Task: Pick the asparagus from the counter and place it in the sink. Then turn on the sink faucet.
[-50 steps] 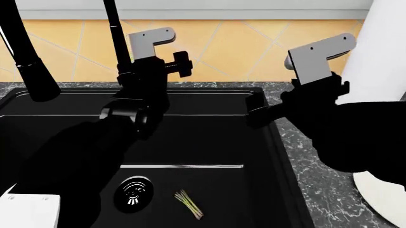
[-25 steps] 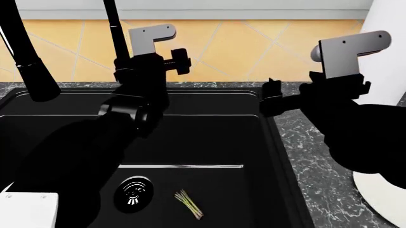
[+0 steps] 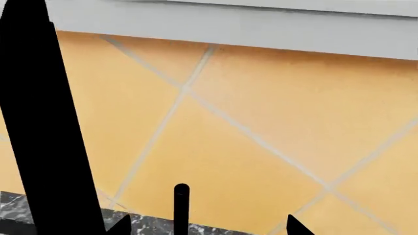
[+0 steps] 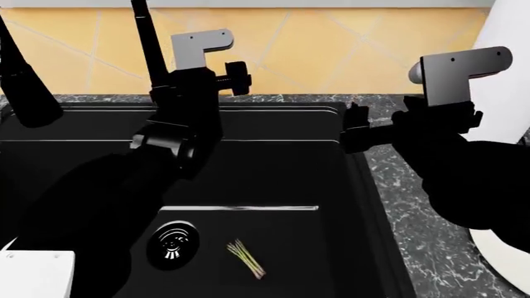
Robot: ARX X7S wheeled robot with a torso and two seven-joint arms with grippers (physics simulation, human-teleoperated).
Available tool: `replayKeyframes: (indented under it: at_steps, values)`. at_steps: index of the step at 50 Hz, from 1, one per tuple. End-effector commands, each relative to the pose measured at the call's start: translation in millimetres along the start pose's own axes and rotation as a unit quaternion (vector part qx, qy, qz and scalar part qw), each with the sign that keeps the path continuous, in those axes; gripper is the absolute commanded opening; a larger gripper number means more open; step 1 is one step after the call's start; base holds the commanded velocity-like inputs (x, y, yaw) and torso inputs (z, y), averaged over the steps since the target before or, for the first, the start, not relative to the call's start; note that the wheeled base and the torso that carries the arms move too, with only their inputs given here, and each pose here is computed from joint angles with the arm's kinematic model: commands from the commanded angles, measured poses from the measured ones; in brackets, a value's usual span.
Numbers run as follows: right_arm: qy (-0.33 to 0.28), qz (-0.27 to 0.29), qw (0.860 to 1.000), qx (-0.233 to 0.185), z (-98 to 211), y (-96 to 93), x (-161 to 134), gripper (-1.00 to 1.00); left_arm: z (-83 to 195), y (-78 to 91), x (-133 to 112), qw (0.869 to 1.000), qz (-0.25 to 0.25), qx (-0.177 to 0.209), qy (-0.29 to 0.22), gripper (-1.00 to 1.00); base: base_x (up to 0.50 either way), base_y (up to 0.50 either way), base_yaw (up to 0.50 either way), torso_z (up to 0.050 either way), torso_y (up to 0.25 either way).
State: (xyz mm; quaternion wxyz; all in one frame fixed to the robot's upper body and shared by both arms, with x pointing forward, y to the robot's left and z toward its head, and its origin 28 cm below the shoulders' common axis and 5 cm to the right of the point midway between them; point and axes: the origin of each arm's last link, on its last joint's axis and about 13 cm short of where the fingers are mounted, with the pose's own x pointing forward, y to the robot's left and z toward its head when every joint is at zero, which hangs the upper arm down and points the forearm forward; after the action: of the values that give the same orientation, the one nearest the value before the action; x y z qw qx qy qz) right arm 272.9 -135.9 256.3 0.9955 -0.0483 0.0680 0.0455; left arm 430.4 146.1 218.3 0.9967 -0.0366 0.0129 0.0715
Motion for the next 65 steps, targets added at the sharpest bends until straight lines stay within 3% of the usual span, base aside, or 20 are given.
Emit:
replayKeyframes:
  at_steps: [1, 18, 37, 57, 65]
  values:
    - [0.003, 0.004, 1.0, 0.002, -4, 0.8, 1, 1.0, 1, -1.0, 0, 1.0, -0.005, 0.0, -0.007, 1.0, 0.0, 0.0, 0.0, -0.004, -0.25]
    - [0.009, 0.015, 1.0, -0.006, -5, 3.1, 2, 1.0, 13, -2.9, 1, 0.998, 0.005, -0.016, -0.054, 1.0, 0.0, 0.0, 0.0, 0.0, -0.003]
    - [0.008, 0.01, 1.0, 0.009, -5, 2.8, 4, 1.0, -1, -4.5, -1, 1.0, -0.015, -0.021, -0.016, 1.0, 0.0, 0.0, 0.0, 0.0, 0.0]
    - [0.006, 0.015, 1.0, 0.012, -9, 1.6, 5, 1.0, 1, -5.0, -1, 1.0, -0.014, -0.017, -0.02, 1.0, 0.0, 0.0, 0.0, 0.0, 0.0]
    - [0.004, 0.018, 1.0, 0.013, -10, 1.8, 3, 1.0, 1, -9.4, -4, 0.999, -0.038, -0.012, -0.019, 1.0, 0.0, 0.0, 0.0, 0.0, 0.0]
